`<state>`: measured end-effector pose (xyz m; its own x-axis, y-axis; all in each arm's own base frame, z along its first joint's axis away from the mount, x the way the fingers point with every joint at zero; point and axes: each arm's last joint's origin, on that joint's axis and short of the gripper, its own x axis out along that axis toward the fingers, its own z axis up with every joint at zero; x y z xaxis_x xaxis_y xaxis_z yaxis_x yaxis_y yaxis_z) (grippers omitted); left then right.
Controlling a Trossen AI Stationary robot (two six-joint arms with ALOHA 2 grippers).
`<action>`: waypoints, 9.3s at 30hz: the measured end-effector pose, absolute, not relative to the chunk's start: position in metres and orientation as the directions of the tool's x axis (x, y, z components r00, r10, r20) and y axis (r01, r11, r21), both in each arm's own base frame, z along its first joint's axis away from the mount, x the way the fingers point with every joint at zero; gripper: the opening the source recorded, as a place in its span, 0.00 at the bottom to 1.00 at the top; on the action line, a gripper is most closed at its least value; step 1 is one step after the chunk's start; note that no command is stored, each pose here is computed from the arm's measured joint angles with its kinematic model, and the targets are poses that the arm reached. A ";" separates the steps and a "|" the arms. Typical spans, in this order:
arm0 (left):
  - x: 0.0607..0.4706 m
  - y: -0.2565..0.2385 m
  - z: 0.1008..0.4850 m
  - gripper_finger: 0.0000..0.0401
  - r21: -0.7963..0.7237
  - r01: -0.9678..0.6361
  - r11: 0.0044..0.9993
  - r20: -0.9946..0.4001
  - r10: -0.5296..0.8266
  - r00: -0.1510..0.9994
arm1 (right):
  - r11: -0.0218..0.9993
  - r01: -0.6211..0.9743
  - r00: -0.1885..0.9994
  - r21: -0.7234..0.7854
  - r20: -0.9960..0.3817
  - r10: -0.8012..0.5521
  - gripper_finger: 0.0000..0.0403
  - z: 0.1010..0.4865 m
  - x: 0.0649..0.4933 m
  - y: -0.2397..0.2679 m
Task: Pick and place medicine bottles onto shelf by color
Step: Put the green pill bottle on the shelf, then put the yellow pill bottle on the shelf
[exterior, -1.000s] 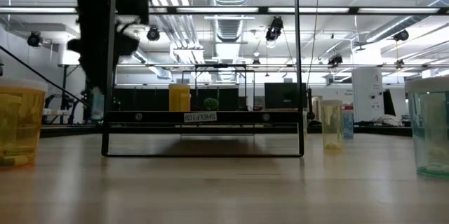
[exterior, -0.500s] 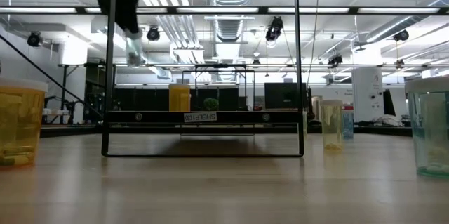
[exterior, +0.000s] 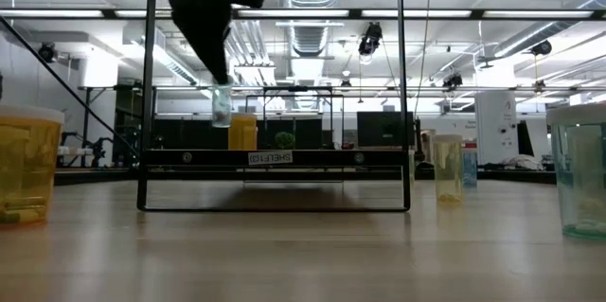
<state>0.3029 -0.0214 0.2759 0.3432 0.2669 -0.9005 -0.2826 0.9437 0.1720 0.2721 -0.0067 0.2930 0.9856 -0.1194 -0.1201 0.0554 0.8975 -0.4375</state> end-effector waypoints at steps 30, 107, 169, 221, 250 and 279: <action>0.305 -0.007 0.251 0.29 0.175 -0.286 0.942 -0.898 0.272 0.345 | 0.899 0.056 0.985 -0.434 -0.121 -0.120 0.02 0.293 0.272 -0.007; 0.221 -0.021 0.315 0.45 0.113 -0.096 0.989 -0.489 0.140 0.861 | 0.935 0.337 0.883 -0.111 -0.309 -0.355 0.02 0.347 0.279 -0.021; 0.148 -0.011 0.316 0.45 0.396 -0.052 0.917 -0.234 0.155 0.960 | 0.353 0.921 -0.028 -0.165 -0.932 -0.362 0.60 0.195 0.302 -0.163; 0.152 -0.011 0.317 0.45 0.390 -0.064 0.918 -0.205 0.155 0.966 | 0.920 0.387 0.338 -0.055 -0.920 -0.197 0.27 0.317 0.348 -0.024; 0.153 -0.011 0.317 0.45 0.387 -0.067 0.920 -0.200 0.155 0.968 | 0.995 0.085 0.450 0.045 -0.893 0.001 0.26 0.251 0.452 0.026; 0.152 -0.011 0.318 0.45 0.387 -0.067 0.920 -0.197 0.153 0.968 | 0.999 0.033 0.367 0.020 -0.930 0.007 0.42 0.236 0.462 0.030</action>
